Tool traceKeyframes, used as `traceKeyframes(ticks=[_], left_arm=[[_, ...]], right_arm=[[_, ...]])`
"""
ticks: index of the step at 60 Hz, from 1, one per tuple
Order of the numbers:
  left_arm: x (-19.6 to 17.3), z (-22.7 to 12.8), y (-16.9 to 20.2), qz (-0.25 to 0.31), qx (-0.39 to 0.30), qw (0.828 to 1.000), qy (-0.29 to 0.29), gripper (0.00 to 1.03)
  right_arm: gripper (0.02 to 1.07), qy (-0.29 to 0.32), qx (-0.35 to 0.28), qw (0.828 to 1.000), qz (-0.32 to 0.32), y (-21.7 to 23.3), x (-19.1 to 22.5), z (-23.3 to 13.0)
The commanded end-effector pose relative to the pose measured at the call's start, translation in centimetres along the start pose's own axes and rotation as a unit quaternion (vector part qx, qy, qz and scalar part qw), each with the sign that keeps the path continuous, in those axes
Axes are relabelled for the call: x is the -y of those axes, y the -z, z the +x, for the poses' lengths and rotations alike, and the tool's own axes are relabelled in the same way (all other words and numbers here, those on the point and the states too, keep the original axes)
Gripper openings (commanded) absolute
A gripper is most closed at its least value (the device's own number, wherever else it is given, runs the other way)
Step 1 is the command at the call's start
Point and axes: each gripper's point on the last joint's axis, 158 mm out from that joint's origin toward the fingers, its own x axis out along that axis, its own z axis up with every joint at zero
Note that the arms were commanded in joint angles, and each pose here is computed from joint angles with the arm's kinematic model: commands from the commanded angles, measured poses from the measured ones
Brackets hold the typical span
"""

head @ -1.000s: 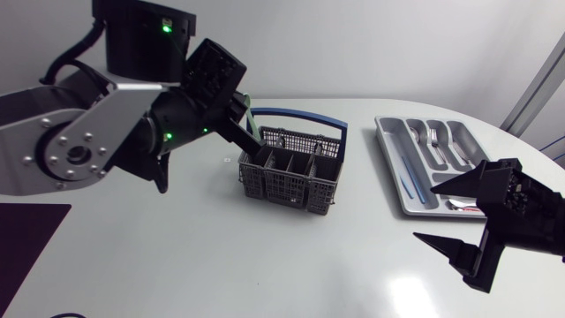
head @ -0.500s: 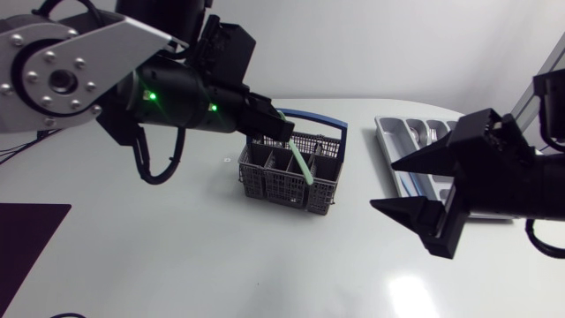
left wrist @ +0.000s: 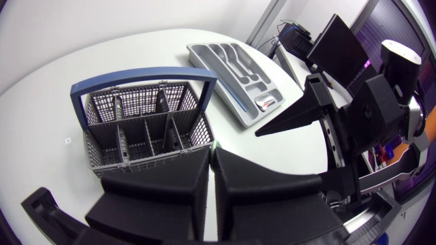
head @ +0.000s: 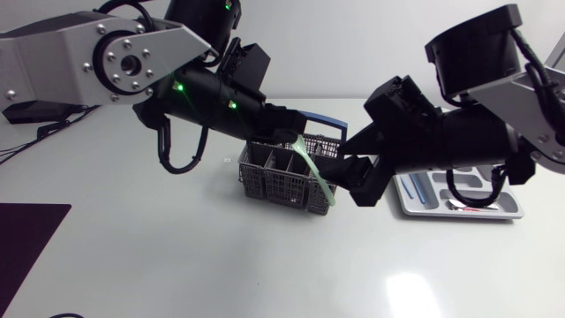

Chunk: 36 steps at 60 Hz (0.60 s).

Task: Unload the cutlery basket into the drawer organizer.

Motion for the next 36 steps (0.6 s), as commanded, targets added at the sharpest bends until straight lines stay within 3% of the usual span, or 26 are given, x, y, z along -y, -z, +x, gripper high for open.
traceKeyframes(ticks=[1,9,30,36], left_arm=[[0.2,0.1,-0.9,-0.018,0.001,1.0,0.008,0.04],[0.2,0.2,-0.7,-0.024,-0.002,1.0,0.013,0.04],[0.1,0.0,-0.7,-0.036,-0.006,0.999,0.028,0.04],[0.1,0.0,-0.6,-0.036,-0.006,0.999,0.027,0.04]], right_arm=[[0.64,-0.003,0.005,1.0,0.01,-1.3,-0.2,0.6],[0.59,-0.009,-0.005,1.0,0.003,-1.6,-0.9,1.8],[0.17,-0.001,-0.022,1.0,-0.004,-1.5,-0.7,3.5],[0.14,-0.002,-0.026,1.0,-0.005,-1.4,-0.7,3.7]])
